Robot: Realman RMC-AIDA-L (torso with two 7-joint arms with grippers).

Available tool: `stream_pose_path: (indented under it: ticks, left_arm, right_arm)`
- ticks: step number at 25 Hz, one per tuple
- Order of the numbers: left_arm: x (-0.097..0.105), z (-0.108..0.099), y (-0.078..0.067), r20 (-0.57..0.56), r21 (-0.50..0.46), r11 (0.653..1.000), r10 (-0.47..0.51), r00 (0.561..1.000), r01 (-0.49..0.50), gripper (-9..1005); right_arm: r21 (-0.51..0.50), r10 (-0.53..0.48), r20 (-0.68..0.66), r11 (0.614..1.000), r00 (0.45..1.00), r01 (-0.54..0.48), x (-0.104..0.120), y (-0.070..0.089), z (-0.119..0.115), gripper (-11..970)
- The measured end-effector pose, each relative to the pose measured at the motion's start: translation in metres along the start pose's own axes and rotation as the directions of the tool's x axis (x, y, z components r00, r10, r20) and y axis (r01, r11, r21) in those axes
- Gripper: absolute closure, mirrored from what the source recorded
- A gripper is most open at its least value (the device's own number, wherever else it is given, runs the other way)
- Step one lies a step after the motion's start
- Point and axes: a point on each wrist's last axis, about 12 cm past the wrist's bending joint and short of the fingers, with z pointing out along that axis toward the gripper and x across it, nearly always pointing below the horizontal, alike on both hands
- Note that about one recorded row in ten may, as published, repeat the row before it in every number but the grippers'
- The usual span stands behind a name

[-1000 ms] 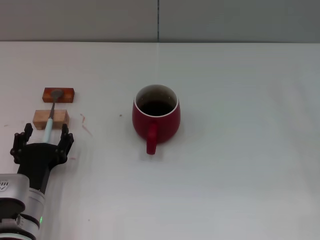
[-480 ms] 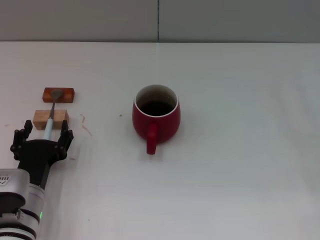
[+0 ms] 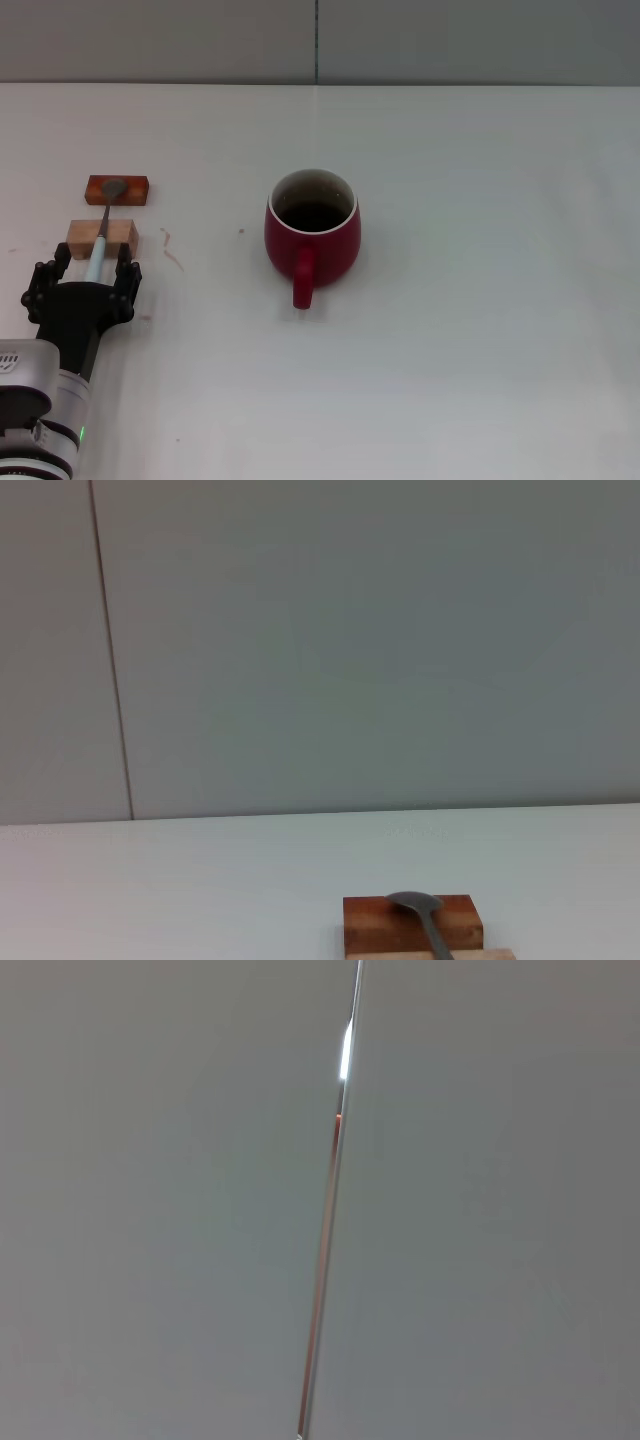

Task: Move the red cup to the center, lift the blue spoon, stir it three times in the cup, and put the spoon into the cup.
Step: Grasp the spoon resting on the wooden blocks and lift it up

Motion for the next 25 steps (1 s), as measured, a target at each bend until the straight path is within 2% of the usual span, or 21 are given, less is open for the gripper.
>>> stream_pose_path:
  ticks: [7, 25]
  left_arm:
    - [0.0028, -0.0018, -0.0014, -0.020, 0.007, 1.000, -0.003, 1.000, 0.003, 335]
    - [-0.0001, 0.0000, -0.0032, -0.002, 0.008, 1.000, -0.009, 1.000, 0.010, 338]
  right_arm:
    - [-0.001, 0.002, 0.006, 1.000, 1.000, -0.002, 0.0001, 0.0002, -0.0030, 313]
    - [0.002, 0.003, 0.004, 1.000, 1.000, -0.003, 0.0019, 0.0007, -0.0092, 313]
